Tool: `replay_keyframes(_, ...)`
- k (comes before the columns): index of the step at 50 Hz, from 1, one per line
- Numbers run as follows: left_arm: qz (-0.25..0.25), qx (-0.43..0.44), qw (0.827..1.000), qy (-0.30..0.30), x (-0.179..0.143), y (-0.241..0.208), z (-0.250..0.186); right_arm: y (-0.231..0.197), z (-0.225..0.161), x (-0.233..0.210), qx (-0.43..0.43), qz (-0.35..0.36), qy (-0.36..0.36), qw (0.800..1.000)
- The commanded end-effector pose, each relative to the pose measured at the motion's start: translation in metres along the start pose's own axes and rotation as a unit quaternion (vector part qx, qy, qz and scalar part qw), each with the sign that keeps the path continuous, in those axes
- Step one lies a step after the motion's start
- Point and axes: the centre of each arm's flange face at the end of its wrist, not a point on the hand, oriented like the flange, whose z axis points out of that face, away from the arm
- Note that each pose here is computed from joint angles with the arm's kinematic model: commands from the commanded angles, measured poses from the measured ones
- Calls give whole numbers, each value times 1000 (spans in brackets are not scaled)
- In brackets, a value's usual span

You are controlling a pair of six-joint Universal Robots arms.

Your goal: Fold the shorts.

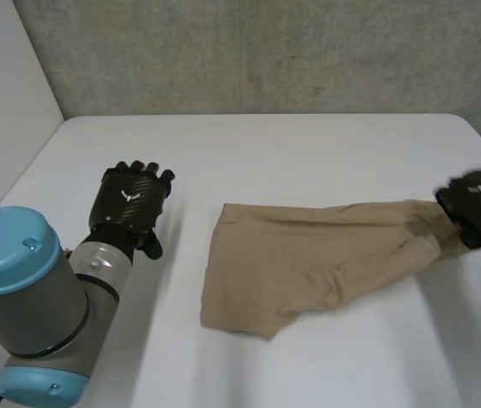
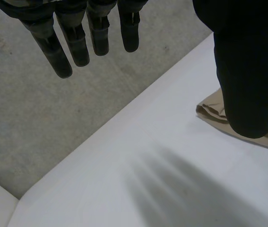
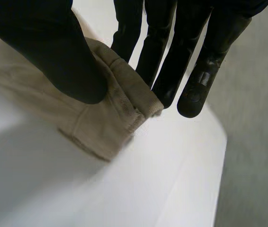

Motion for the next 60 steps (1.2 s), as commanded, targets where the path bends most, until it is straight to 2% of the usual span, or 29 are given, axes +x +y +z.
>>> replay_keyframes(1,-3,6,1000,-6,-4,-4,-2,-84,-15,-54,135,-69,-63,986)
replay_keyframes(3,-4,7,1000,-9,-6,-5,-1,-96,-19,-77,159,-82,-94,979)
replay_keyframes(7,-5,12,1000,-19,-13,-9,-2,-130,-48,-162,240,-118,-190,945)
replay_keyframes(11,-7,17,1000,-26,-18,-12,-2,-129,-58,-211,265,-131,-244,923)
replay_keyframes(15,-7,22,999,-37,-25,-15,-1,-117,-54,-232,258,-130,-273,918)
replay_keyframes(21,-10,33,997,-62,-43,-21,7,-128,-55,-219,266,-74,-265,924)
replay_keyframes(25,-12,52,996,-66,-45,-32,12,-150,-53,-177,281,34,-226,932)
replay_keyframes(26,-13,58,996,-68,-46,-37,14,-154,-51,-155,281,81,-207,934)
replay_keyframes(29,-16,71,995,-65,-44,-45,18,-158,-47,-128,276,141,-184,933)
replay_keyframes(32,-25,76,996,-34,-21,-46,24,-150,-33,-109,252,189,-165,935)
replay_keyframes(37,-28,83,996,19,21,-51,30,-125,-9,-117,183,191,-160,951)
replay_keyframes(43,-27,21,997,72,60,-27,47,-105,17,-137,127,183,-179,958)
replay_keyframes(50,-65,-77,991,93,72,6,64,-73,45,-154,55,185,-199,961)
replay_keyframes(55,-65,-136,984,100,70,22,61,-57,47,-156,6,182,-213,960)
replay_keyframes(60,-57,-168,978,113,73,33,49,-37,48,-149,-27,147,-210,966)
